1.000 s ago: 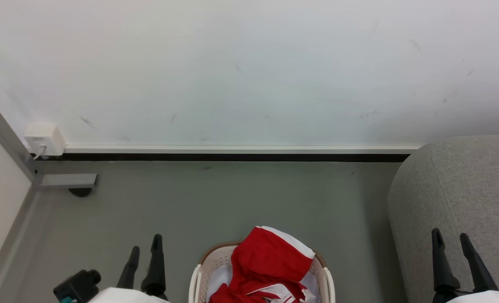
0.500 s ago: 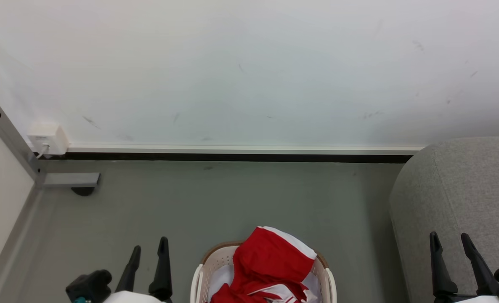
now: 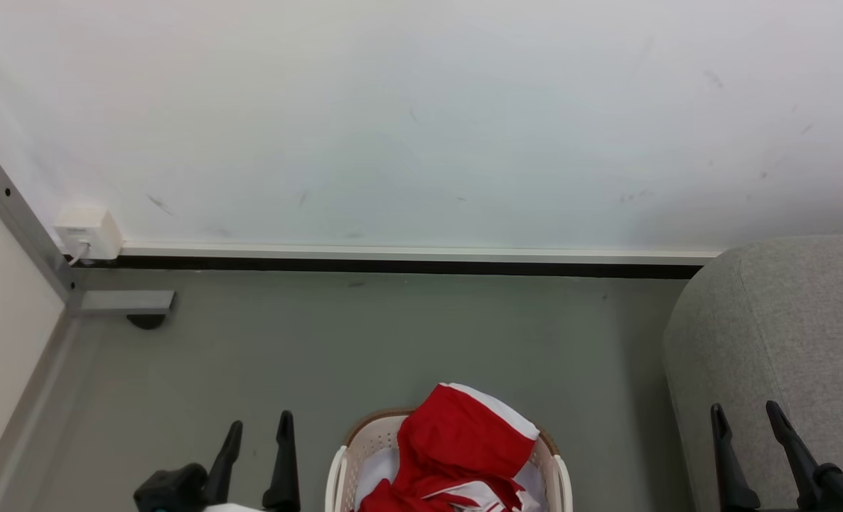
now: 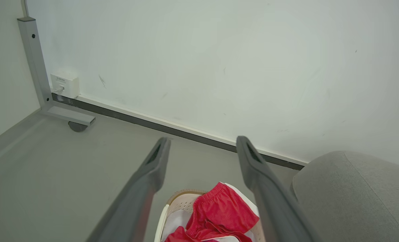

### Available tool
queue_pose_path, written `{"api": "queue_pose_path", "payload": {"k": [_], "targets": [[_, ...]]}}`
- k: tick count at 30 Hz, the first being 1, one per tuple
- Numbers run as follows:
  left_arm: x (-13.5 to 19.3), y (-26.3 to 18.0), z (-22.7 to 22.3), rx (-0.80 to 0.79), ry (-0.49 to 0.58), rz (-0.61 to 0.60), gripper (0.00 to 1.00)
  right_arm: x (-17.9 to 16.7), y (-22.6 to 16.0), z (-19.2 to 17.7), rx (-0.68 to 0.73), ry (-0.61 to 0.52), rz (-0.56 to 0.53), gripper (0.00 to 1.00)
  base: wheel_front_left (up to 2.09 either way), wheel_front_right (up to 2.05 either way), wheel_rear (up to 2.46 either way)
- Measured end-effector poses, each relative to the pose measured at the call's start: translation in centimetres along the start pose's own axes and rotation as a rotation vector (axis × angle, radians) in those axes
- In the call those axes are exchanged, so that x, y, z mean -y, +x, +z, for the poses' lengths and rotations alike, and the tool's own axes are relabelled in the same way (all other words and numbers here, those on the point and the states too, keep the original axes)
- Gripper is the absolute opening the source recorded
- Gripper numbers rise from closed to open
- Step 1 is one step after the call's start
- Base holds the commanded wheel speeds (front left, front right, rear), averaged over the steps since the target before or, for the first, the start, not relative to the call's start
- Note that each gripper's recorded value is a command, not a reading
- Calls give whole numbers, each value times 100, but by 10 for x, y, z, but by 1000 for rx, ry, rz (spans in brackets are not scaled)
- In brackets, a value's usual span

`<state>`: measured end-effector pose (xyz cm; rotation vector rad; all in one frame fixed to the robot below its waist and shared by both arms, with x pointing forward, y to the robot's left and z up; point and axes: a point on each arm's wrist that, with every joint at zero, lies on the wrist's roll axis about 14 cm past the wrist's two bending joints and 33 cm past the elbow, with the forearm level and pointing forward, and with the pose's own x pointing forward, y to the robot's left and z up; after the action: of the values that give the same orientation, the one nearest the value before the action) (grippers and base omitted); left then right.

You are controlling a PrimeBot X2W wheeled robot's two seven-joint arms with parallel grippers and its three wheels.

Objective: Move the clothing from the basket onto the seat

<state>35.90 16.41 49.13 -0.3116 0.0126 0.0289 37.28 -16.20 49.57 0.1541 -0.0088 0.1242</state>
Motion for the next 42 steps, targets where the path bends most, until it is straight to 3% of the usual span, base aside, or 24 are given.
{"api": "queue_pose_path", "payload": {"k": [29,42], "targets": [[11,-5,5,58,222,-55,100,-8,-2,-5,11,-154,38,100,0,0,0],[17,-4,2,56,237,-78,100,-9,-4,-11,-6,-171,45,100,0,0,0]]}}
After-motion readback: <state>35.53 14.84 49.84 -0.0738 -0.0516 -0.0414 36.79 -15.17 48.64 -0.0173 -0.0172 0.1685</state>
